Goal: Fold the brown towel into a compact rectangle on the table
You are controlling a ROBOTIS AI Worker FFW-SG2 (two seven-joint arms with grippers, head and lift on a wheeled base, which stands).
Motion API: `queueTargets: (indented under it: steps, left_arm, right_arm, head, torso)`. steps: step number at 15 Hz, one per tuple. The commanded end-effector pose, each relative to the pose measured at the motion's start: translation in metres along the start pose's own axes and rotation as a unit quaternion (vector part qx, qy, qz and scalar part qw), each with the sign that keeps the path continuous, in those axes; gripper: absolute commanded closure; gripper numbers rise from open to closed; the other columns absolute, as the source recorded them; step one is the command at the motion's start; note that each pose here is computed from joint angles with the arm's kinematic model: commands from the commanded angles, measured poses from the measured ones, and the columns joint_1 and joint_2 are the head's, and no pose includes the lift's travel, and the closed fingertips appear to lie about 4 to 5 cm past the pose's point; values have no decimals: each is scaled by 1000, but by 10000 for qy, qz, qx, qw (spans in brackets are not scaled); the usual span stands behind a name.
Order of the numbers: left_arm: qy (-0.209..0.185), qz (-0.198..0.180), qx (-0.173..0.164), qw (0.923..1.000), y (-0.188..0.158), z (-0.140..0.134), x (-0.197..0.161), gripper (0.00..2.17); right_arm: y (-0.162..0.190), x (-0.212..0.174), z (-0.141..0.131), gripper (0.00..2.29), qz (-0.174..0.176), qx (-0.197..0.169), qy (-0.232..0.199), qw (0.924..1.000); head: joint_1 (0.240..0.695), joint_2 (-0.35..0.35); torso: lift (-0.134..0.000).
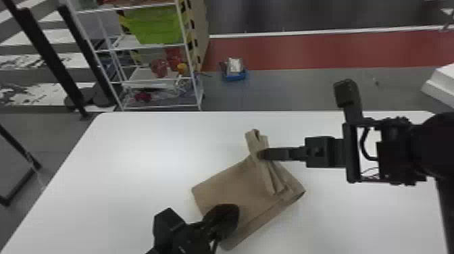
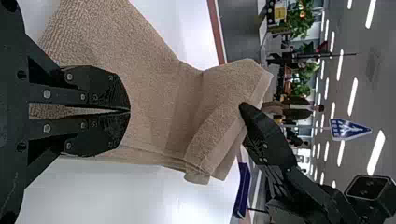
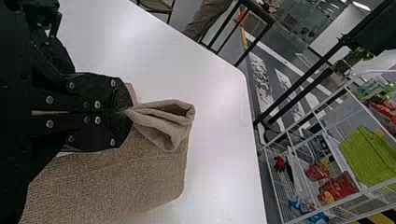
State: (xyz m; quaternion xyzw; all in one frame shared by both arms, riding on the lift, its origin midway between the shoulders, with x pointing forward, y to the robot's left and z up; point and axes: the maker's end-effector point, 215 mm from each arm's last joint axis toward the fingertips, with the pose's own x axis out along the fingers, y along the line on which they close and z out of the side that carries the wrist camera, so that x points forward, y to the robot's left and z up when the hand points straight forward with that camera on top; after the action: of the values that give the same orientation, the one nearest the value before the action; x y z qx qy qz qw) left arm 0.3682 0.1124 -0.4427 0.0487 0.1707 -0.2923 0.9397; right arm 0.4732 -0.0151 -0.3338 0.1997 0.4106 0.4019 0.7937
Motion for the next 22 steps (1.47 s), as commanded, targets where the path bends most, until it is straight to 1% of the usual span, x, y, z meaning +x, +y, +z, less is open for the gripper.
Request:
queueTargets:
  steps: [1,4,6,9,11,14,17,19,22]
  left_arm:
    - [251,40,-48,9997,17,-13,10,805]
    - [397,300,19,9988,53,-26,7,805]
    - [431,341,-11,9985,66,-32,-1,809]
    - [461,277,-87,9985,61,-36,-6,809]
    - [474,193,-141,9986,49,-40,-7,809]
    - [411,100,-157,9990,38,-33,-4,809]
    - [391,68,-187,9990,35,-28,-3,809]
    - [369,63,-209,9991,34,-27,-3,809]
    - [361,13,-231,9991,29,-26,-2,809]
  right_arm:
    - [-3,-3,-2,1480,6,38,-4,10000]
    - [-3,-5,2,1480,22,31,-33,10000]
    - [0,-4,5,1480,26,-21,-27,10000]
    - [16,5,7,1480,112,-197,55,9997]
    - [24,11,7,1480,119,-328,139,9993]
    - [36,26,-9,1480,151,-476,382,9980]
    - [45,45,-38,1480,215,-537,748,9955]
    - [47,54,-52,1480,197,-584,935,9937]
    - [43,62,-66,1480,135,-569,1133,9918]
  head:
    - [695,131]
    - [695,138]
    - [695,165]
    - [695,192]
    - [695,213]
    - [695,224]
    - [695,238]
    - [695,253]
    - [695,277]
  torso:
    - [-124]
    - [-124]
    - [-124]
    - [-124]
    - [-124]
    - [-124]
    - [-124]
    - [-124]
    - [-124]
